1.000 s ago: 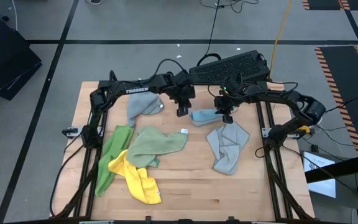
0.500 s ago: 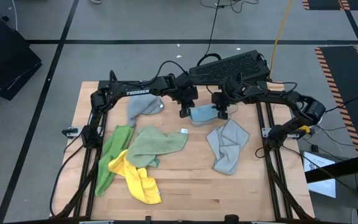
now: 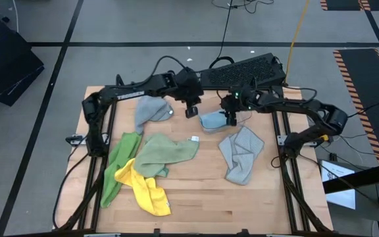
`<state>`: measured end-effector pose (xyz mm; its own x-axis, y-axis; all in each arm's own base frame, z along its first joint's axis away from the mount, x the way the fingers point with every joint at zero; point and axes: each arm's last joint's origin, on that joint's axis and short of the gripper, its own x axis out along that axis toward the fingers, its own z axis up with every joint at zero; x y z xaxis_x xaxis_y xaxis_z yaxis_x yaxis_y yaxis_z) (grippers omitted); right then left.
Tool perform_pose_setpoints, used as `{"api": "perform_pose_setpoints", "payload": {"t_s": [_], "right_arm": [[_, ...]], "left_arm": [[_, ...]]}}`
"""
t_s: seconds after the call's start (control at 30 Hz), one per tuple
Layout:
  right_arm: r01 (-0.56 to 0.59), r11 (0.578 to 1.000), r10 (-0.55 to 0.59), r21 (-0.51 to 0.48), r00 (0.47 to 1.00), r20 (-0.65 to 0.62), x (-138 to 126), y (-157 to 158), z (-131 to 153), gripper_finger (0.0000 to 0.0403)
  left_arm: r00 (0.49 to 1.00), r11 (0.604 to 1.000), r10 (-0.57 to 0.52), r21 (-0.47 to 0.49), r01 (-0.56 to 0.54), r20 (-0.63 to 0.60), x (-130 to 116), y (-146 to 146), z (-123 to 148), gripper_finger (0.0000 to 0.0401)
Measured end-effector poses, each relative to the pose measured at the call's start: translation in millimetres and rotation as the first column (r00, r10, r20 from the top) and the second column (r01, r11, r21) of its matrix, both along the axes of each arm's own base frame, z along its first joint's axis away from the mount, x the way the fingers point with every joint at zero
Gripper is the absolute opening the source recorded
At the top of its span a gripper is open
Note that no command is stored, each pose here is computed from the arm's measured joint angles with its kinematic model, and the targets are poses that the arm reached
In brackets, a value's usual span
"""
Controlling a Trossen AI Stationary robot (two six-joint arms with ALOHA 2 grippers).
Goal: Fold microfiber towels
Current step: Put the blue towel in the transparent bin
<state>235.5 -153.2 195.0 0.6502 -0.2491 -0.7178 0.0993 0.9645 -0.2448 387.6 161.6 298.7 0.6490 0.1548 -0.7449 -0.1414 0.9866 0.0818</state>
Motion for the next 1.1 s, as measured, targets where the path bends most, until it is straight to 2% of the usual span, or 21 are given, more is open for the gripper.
{"api": "perform_pose_setpoints", "payload": {"t_s": [0.13, 0.27, 0.4, 0.53, 0.7, 0.83, 1.0, 1.1], "right_arm": [[0.041, 0.996, -0.043, 0.074, 0.999, 0.027, 5.9, 9.8, 9.3, 0.0122], [0.101, 0.979, -0.088, 0.177, 0.993, -0.079, 8.4, 10.5, 5.2, 0.0061], [0.167, 0.975, -0.143, 0.149, 0.977, -0.156, 11.2, 3.3, -3.9, 0.0009], [0.213, 0.964, -0.180, 0.158, 0.963, -0.201, 10.3, -10.8, -19.7, 0.0009], [0.258, 0.946, -0.213, 0.197, 0.951, -0.223, 8.3, -31.4, -41.7, 0.0002], [0.295, 0.943, -0.248, 0.153, 0.932, -0.263, 7.7, -39.5, -57.3, 0.0003], [0.310, 0.945, -0.270, 0.101, 0.918, -0.289, 6.9, -33.3, -50.0, 0.0003], [0.307, 0.947, -0.282, 0.095, 0.936, -0.211, 9.1, -29.3, -32.4, 0.0003]], "left_arm": [[0.999, 0.999, 0.038, -0.021, -0.038, 0.007, -13.2, -7.9, -0.2, 0.0042], [0.997, 0.997, 0.071, 0.004, -0.072, 0.042, -19.5, -22.7, -16.7, 0.0042], [0.986, 0.989, 0.131, 0.059, -0.138, 0.105, -27.0, -41.5, -18.7, 0.0042], [0.976, 0.980, 0.134, 0.123, -0.156, 0.173, -31.2, -66.5, -22.3, 0.0042], [0.965, 0.984, 0.075, 0.138, -0.113, 0.251, -32.5, -92.0, -29.3, 0.0042], [0.965, 0.986, 0.044, 0.145, -0.084, 0.257, -30.1, -107.2, -35.2, 0.0042], [0.965, 0.982, 0.009, 0.180, -0.058, 0.262, -28.0, -121.8, -33.5, 0.0042], [0.962, 0.981, -0.002, 0.186, -0.051, 0.273, -29.2, -128.1, -29.6, 0.0042]]}}
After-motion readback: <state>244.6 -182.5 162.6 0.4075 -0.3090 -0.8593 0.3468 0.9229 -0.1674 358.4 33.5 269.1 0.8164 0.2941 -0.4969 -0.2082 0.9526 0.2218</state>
